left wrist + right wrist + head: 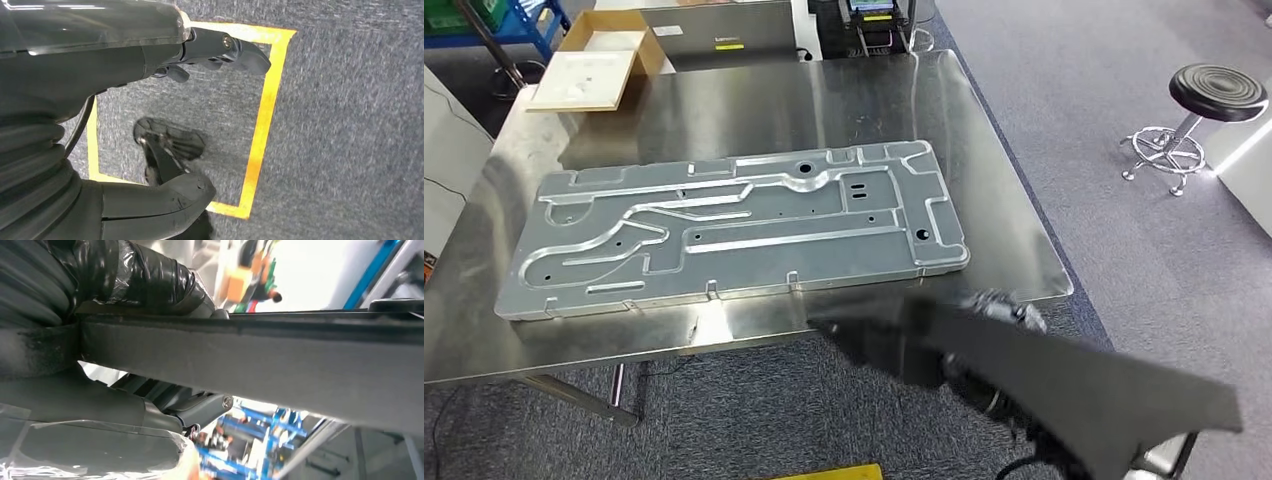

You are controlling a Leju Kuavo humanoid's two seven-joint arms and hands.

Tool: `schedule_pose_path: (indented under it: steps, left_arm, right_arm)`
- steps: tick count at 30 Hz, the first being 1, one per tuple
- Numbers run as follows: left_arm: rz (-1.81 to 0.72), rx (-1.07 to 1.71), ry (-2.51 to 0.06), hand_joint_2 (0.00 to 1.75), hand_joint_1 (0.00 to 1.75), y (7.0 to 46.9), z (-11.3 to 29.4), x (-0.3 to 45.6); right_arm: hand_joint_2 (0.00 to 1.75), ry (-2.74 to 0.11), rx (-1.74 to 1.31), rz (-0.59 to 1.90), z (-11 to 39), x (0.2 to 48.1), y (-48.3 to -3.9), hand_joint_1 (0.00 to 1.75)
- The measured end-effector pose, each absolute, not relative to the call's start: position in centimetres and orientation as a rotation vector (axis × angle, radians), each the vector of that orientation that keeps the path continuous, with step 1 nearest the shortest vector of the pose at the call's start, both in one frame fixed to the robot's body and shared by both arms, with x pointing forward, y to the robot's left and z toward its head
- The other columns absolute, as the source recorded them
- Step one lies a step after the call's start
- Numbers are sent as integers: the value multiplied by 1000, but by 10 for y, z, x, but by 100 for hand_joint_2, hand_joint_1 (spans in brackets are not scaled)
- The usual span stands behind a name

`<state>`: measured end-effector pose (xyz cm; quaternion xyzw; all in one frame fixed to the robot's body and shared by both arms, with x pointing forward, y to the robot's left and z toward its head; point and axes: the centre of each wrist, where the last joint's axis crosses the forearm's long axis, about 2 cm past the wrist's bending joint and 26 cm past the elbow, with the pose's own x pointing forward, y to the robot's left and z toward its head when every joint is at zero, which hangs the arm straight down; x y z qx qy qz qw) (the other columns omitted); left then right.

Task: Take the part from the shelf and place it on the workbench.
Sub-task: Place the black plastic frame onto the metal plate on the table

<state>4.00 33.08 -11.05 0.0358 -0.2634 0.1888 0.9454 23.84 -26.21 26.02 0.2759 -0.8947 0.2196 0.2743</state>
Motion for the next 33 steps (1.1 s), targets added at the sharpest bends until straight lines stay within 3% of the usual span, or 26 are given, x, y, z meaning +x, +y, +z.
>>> schedule_pose_path:
  steps: [4, 14, 20, 26, 33]
  left_arm:
    - [372, 59, -536, 175, 0, 331, -111, 40]
    - [324, 36, -542, 175, 0, 331, -109, 55]
    - [316, 28, -539, 175, 0, 328, -109, 56]
    - [300, 16, -547, 175, 0, 327, -108, 63]
    - [277, 6, -547, 175, 0, 327, -107, 68]
  right_arm:
    - [175, -2439, 538, 654, 291, 270, -281, 171]
    - [175, -2568, -35, 809, 427, 357, -303, 171]
    - [175, -2544, -104, 830, 438, 369, -300, 171]
    - [175, -2354, -558, 1028, 450, 395, -288, 171]
    - [175, -1966, -689, 1348, 381, 442, -256, 171]
